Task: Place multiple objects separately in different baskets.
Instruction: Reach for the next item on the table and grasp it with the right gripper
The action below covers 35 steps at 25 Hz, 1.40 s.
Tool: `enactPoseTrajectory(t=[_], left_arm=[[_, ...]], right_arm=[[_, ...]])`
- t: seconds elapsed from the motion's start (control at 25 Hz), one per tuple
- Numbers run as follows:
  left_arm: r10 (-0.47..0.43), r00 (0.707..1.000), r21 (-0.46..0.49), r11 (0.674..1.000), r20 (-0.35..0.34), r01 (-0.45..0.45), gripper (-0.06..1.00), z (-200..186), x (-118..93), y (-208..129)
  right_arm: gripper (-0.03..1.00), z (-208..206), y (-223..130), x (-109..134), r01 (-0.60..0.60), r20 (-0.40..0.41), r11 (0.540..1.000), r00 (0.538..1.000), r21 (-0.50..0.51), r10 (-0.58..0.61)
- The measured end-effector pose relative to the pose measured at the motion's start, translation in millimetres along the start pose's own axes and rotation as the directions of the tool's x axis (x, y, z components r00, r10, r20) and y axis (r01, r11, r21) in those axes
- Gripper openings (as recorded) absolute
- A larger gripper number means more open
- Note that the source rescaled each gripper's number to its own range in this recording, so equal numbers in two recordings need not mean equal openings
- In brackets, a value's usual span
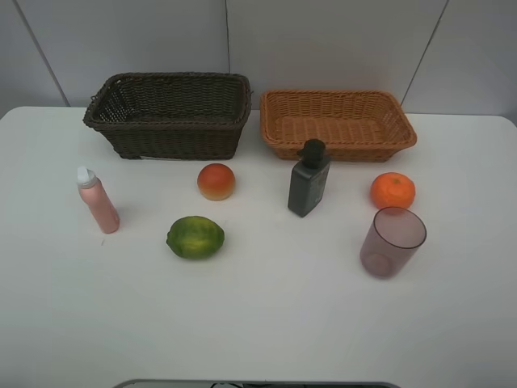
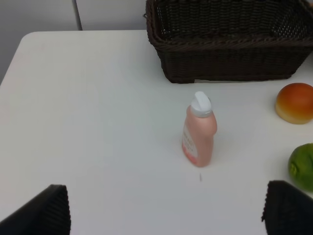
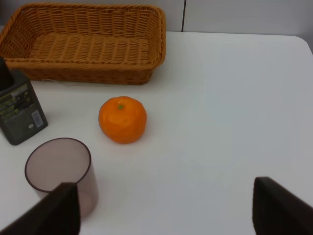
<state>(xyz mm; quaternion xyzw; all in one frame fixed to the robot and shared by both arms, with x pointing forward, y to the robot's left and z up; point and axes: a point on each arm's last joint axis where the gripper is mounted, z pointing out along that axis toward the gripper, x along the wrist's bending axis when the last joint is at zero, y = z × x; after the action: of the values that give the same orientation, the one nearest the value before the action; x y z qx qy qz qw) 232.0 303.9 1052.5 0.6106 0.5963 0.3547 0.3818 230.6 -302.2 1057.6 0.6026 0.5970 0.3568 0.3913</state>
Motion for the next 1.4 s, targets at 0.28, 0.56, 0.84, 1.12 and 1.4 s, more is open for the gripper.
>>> enactPoseTrajectory(t=[0.28, 0.56, 0.84, 1.12, 1.4], left_arm=[[0.000, 1.000, 0.000, 1.000, 0.000, 0.000, 1.00, 0.0, 0.0, 0.0], [0.000, 1.000, 0.000, 1.000, 0.000, 0.000, 1.00, 0.0, 0.0, 0.0], [0.000, 1.000, 0.000, 1.000, 0.000, 0.000, 1.00, 0.0, 0.0, 0.0], [0.000, 1.000, 0.000, 1.000, 0.000, 0.000, 1.00, 0.0, 0.0, 0.0], [0.000, 1.000, 0.000, 1.000, 0.000, 0.000, 1.00, 0.0, 0.0, 0.0]], right_arm=[[0.89, 0.0, 0.0, 0.0, 0.000, 0.000, 1.000, 1.000, 0.000, 0.000], [0.89, 0.0, 0.0, 0.0, 0.000, 0.000, 1.000, 1.000, 0.000, 0.000], [0.89, 0.0, 0.0, 0.0, 0.000, 0.000, 1.000, 1.000, 0.000, 0.000], [0.89, 1.1, 0.6, 0.0, 0.000, 0.000, 1.000, 1.000, 0.008, 0.000], [0.89, 45.0, 50.6, 4.3, -0.013, -0.040, 0.978, 0.999, 0.207, 0.022]])
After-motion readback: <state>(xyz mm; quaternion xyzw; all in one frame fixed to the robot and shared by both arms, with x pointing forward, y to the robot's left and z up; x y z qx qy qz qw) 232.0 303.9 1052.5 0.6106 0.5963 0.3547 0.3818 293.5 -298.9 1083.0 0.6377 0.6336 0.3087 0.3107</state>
